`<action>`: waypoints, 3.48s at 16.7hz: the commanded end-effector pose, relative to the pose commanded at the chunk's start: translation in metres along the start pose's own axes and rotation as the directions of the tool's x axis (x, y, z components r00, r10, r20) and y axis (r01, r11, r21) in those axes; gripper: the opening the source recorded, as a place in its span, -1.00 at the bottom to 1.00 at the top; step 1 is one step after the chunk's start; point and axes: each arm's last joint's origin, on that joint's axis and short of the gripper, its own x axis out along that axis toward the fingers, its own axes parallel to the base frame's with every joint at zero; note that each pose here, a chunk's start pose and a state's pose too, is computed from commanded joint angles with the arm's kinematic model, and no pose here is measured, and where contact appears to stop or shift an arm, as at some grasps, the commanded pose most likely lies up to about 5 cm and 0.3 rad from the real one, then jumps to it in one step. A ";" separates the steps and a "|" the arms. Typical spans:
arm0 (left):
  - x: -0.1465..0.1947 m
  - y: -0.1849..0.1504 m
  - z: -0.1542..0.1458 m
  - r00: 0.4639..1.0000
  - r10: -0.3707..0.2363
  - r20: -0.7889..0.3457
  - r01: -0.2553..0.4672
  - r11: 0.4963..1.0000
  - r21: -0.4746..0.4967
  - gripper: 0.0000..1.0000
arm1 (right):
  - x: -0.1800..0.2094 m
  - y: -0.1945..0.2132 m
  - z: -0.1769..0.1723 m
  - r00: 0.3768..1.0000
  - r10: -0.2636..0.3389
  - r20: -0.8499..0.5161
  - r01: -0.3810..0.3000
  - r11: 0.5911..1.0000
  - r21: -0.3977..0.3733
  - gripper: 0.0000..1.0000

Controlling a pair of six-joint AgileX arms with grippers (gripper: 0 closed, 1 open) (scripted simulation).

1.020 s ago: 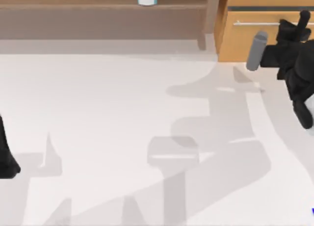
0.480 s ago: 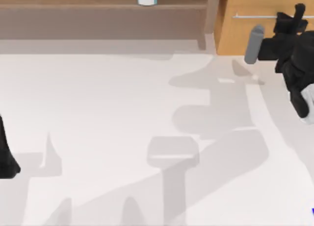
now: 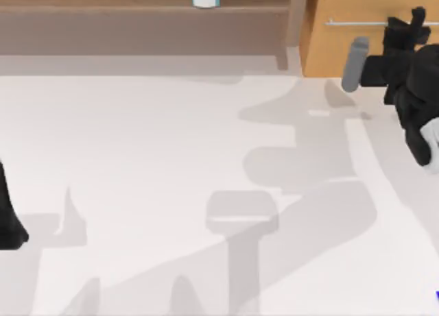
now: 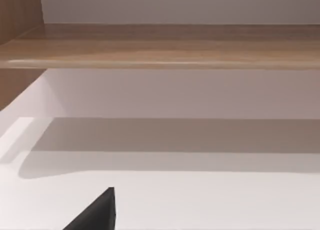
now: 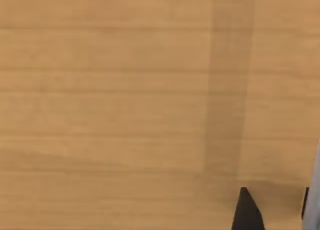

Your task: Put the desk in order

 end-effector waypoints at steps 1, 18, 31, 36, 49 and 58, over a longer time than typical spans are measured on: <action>0.000 0.000 0.000 1.000 0.000 0.000 0.000 1.000 0.000 1.00 | 0.000 0.000 0.000 1.000 0.000 0.000 0.000 1.000 0.000 0.21; 0.000 0.000 0.000 1.000 0.000 0.000 0.000 1.000 0.000 1.00 | -0.012 0.008 0.004 0.999 0.035 0.026 -0.035 0.999 0.016 1.00; 0.000 0.000 0.000 1.000 0.000 0.000 0.000 1.000 0.000 1.00 | -0.048 0.013 0.000 0.999 0.051 0.005 -0.051 0.999 -0.001 1.00; 0.000 0.000 0.000 1.000 0.000 0.000 0.000 1.000 0.000 1.00 | -0.048 0.015 0.002 0.998 0.055 0.008 -0.055 0.998 -0.002 1.00; 0.000 0.000 0.000 1.000 0.000 0.000 0.000 1.000 0.000 1.00 | -0.074 -0.034 0.186 0.984 0.056 0.166 -0.148 0.776 0.613 1.00; 0.000 0.000 0.000 1.000 0.000 0.000 0.000 1.000 0.000 1.00 | -0.041 -0.097 0.275 0.998 -0.001 0.056 -0.055 0.195 0.979 1.00</action>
